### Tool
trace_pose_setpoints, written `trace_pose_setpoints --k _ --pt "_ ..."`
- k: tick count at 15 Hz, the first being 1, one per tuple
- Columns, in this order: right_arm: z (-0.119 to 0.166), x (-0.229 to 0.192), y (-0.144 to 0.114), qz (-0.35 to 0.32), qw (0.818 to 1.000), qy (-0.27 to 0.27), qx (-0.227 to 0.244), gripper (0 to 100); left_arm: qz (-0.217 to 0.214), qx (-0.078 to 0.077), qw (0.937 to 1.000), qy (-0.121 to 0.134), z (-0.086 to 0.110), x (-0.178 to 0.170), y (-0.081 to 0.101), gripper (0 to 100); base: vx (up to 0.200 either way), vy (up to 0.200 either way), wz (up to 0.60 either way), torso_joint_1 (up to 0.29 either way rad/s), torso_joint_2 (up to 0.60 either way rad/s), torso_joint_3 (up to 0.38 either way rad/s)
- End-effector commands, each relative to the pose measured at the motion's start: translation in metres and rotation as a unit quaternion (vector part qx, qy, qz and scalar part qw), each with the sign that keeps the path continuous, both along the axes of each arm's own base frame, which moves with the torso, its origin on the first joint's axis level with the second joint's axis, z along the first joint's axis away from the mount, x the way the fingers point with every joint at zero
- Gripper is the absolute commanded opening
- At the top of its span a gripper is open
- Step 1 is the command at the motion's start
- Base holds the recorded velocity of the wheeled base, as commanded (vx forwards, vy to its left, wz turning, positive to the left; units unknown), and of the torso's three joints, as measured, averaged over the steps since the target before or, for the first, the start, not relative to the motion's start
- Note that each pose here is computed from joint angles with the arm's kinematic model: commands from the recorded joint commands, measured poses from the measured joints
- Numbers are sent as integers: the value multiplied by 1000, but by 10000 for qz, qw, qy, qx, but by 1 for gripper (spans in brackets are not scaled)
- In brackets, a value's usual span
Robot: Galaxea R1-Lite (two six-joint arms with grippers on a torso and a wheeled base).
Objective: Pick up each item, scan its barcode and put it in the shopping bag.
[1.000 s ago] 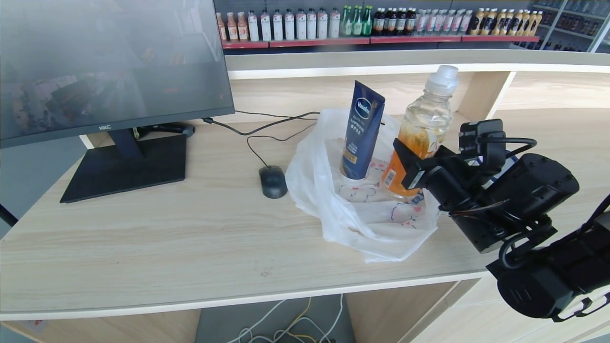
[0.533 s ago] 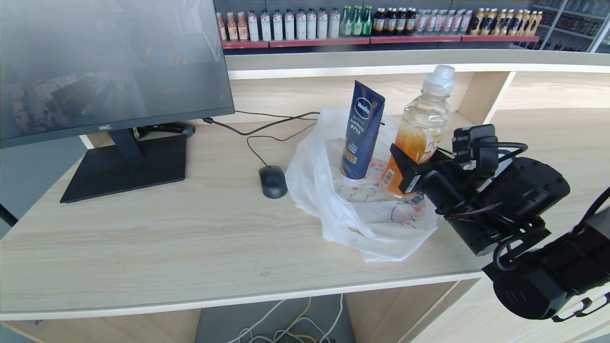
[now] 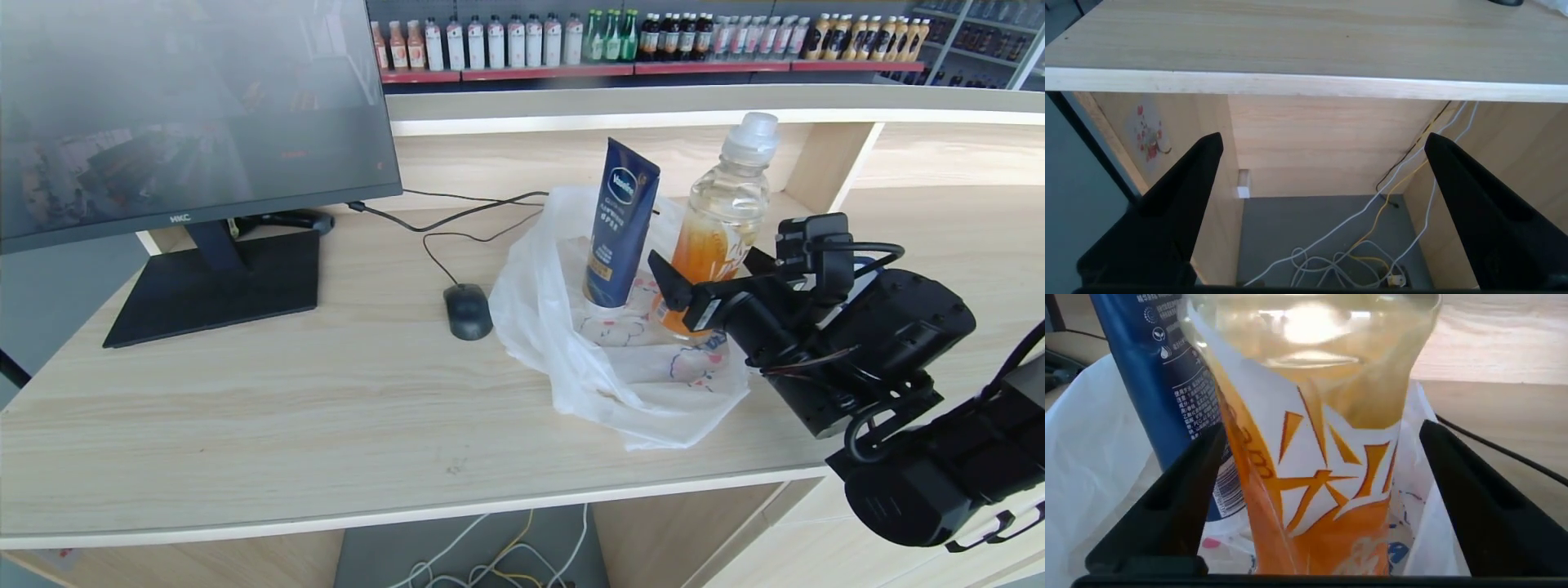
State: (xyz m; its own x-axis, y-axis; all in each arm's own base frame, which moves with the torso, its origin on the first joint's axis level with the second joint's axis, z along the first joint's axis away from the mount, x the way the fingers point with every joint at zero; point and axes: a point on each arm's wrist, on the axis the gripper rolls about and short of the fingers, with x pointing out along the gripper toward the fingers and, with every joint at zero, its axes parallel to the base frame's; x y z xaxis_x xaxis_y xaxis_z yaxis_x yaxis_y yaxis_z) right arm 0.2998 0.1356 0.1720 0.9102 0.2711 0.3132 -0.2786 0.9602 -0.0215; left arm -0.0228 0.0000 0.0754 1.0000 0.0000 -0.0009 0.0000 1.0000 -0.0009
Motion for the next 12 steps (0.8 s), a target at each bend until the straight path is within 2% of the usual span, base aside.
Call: trace_pose_setpoints --k 1,9,12 --pt "10 -5 -2 -5 9999 -142 63 100 0 -3 10000 3 0 0 0 100 0 0 0 0 0 0" --pt "35 -51 -24 -10 9991 -389 162 100 0 -3 10000 -4 0 0 0 100 0 0 0 0 0 0" --pt "48 -90 -43 -55 9979 -607 226 100 0 -3 10000 3 0 0 0 100 0 0 0 0 0 0"
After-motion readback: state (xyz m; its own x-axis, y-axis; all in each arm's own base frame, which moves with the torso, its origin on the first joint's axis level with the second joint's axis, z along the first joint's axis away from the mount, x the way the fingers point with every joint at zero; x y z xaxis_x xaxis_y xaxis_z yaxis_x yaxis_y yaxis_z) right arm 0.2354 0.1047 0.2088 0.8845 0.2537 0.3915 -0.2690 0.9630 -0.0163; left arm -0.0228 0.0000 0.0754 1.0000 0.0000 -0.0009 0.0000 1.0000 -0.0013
